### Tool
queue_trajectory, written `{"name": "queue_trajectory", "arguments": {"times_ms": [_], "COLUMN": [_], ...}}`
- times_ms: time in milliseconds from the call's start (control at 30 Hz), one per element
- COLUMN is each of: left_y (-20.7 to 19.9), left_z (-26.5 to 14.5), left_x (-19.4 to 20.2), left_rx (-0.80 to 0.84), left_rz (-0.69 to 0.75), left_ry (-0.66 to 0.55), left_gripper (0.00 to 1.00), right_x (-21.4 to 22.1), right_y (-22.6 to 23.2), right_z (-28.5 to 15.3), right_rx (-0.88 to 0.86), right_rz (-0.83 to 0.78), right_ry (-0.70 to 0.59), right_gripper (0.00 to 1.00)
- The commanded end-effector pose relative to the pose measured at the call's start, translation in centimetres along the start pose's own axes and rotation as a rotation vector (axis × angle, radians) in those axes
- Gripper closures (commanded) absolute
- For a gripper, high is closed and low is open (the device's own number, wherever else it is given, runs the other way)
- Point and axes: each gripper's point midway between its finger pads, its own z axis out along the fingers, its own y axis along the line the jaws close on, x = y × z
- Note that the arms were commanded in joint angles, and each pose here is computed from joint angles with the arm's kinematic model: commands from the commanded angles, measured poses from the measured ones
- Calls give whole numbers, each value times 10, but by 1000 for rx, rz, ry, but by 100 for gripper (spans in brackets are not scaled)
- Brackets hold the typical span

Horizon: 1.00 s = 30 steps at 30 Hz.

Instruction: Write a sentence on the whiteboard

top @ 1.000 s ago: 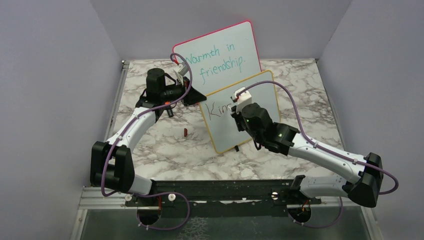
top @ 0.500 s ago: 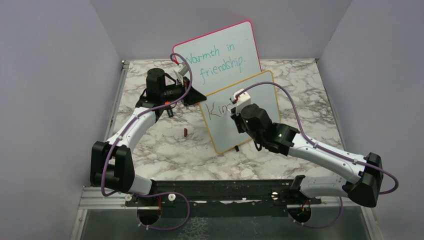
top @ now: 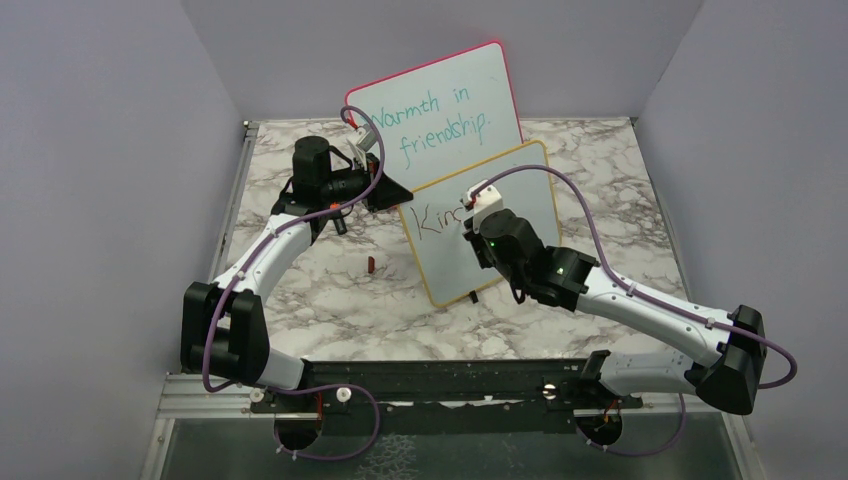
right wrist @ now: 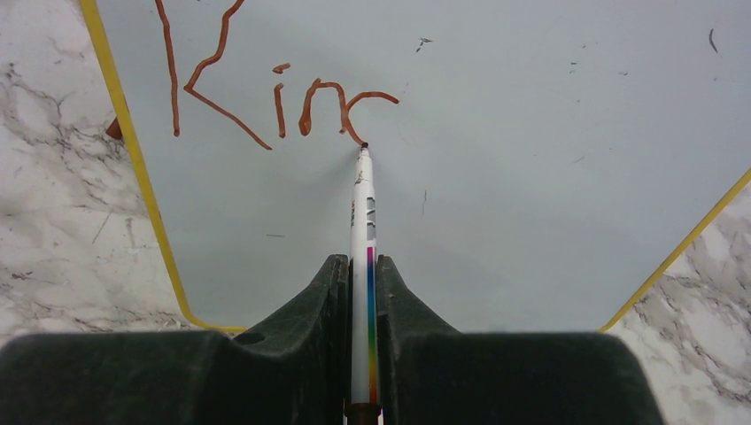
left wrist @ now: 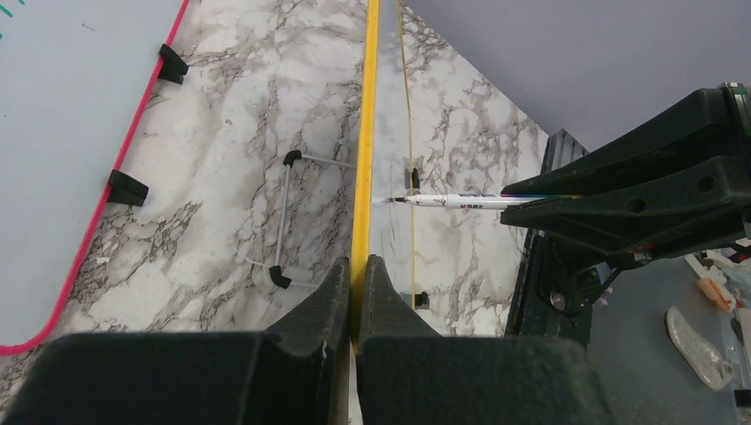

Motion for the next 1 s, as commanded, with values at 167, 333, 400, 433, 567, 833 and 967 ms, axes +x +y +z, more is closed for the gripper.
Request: {"name": "queue_trajectory", "arguments": {"times_ms": [167,333,400,433,567,833,967], "left_y": [-2,-3,-3,-3,-2,-2,-2], "left_z": [6,7,7,7,7,7,7], "left_x": [22,22,21,21,22,22,23], "left_rx": [33,34,34,34,31,33,32], "left_rz": [-38,-37,-36,-36,-37,-39,-38], "left_ry": [67,68,67,67,68,70,71], "left_gripper": [100,100,100,100,100,100,100], "right_x": [-9,-20,-24,-26,-35,-52,-56], "right_y": [-14,-16,-18,-18,-19,-24,-25], "right_z": [2,3,3,2,-3,-4,0], "right_rx": [74,81,86,87,77,93,94], "right_rz": [19,36,39,42,54,55,38], "right_ry": [-46,-87,-99,-105,-136,-189,-195], "right_gripper": [99,99,99,99,99,99,99]}}
